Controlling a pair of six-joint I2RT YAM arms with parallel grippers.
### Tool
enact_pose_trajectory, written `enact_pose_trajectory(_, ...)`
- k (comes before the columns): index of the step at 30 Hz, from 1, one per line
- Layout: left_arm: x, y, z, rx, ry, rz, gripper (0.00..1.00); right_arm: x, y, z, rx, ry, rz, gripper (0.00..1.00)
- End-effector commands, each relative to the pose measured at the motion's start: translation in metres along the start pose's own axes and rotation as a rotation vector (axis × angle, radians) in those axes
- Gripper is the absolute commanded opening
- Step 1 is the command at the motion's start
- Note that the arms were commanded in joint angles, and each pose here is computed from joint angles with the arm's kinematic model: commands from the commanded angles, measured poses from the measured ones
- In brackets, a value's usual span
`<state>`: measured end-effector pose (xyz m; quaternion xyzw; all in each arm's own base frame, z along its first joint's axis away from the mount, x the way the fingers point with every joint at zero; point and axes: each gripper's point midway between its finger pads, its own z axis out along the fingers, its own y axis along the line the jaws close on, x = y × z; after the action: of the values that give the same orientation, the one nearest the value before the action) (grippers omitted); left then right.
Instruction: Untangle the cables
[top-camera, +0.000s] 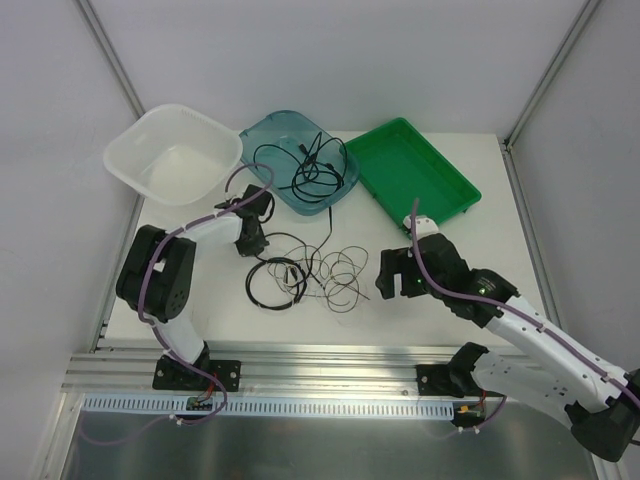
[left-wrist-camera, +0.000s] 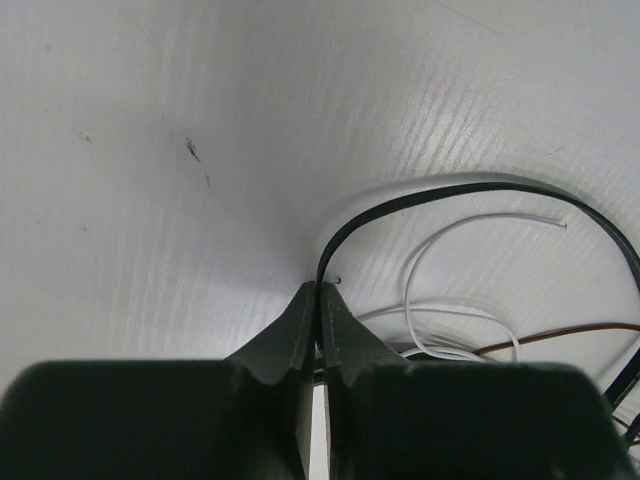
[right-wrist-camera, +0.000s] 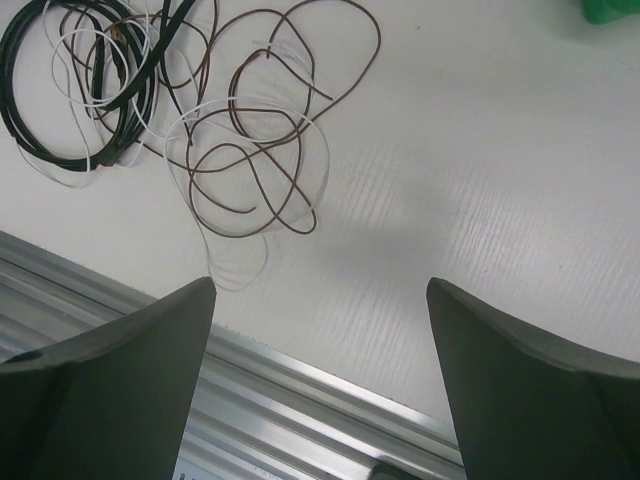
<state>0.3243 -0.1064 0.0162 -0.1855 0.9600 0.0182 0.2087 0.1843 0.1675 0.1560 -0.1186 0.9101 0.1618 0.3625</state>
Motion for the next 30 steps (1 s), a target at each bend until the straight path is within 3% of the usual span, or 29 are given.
enact_pose_trajectory(1,0.002,-0.004,-0.013,0.006,-0.039,0.025,0.0,-0.005,0.004,-0.006,-0.029,-0.033,-0.004,0.91)
enact_pose_trajectory(7,-0.038,-0.033,-0.112,0.118,-0.299,0.212,0.0,-0.005,0.004,-0.009,-0.035,-0.043,0.018,0.91)
enact_pose_trajectory(13,-0.085,-0.065,-0.26,0.294,-0.619,0.369,0.0,-0.01,0.005,-0.012,-0.044,-0.086,0.058,0.9)
enact_pose_trajectory(14,-0.092,-0.071,-0.3,0.355,-0.696,0.366,0.0,-0.011,0.005,-0.013,-0.046,-0.093,0.066,0.9)
enact_pose_trajectory(20,-0.094,-0.092,-0.424,0.614,-0.884,0.489,0.0,-0.014,0.007,-0.013,-0.055,-0.111,0.077,0.89)
enact_pose_trajectory(24,-0.082,-0.099,-0.458,0.684,-0.938,0.562,0.0,-0.016,0.011,-0.013,-0.077,-0.118,0.079,0.89)
enact_pose_trajectory(27,-0.08,-0.1,-0.45,0.614,-0.945,0.594,0.0,-0.017,0.014,-0.012,-0.09,-0.119,0.082,0.89)
enact_pose_trajectory(30,-0.066,-0.101,-0.474,0.569,-1.021,0.672,0.0,-0.019,0.02,-0.014,-0.129,-0.133,0.073,0.88)
